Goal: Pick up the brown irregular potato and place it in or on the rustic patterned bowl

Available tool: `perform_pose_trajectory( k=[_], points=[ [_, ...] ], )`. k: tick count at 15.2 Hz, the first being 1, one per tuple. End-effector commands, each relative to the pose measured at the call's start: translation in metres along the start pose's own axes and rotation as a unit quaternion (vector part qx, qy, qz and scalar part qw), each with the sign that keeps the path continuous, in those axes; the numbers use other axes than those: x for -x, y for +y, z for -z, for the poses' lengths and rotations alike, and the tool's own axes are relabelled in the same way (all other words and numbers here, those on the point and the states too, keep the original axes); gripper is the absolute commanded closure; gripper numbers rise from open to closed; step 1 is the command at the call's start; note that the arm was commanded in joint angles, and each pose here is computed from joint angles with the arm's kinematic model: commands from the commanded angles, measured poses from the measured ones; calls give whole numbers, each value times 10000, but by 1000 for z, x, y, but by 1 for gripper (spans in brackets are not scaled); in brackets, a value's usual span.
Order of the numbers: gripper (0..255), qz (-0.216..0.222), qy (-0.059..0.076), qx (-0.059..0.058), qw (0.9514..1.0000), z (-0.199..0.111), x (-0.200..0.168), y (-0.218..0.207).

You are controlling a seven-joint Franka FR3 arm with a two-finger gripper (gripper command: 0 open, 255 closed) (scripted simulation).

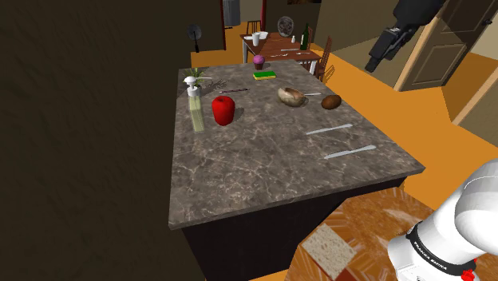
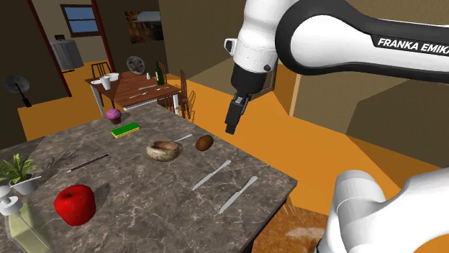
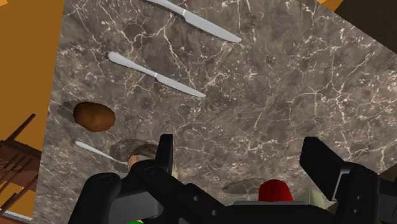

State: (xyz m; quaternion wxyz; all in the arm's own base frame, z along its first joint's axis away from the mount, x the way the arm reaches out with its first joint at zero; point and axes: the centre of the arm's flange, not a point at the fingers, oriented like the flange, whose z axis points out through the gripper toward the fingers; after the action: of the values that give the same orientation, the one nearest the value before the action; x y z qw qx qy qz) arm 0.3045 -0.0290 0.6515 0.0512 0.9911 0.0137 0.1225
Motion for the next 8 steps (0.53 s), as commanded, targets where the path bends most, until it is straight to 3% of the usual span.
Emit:
perform_pose_trajectory(
  k=[1,4,8],
  points=[
    [0,0,0,0,10000,0,0,0],
    [0,451,-235,110,9986,-30,-18,20],
    [0,1051,-546,257,9926,-71,-42,45]
  ],
)
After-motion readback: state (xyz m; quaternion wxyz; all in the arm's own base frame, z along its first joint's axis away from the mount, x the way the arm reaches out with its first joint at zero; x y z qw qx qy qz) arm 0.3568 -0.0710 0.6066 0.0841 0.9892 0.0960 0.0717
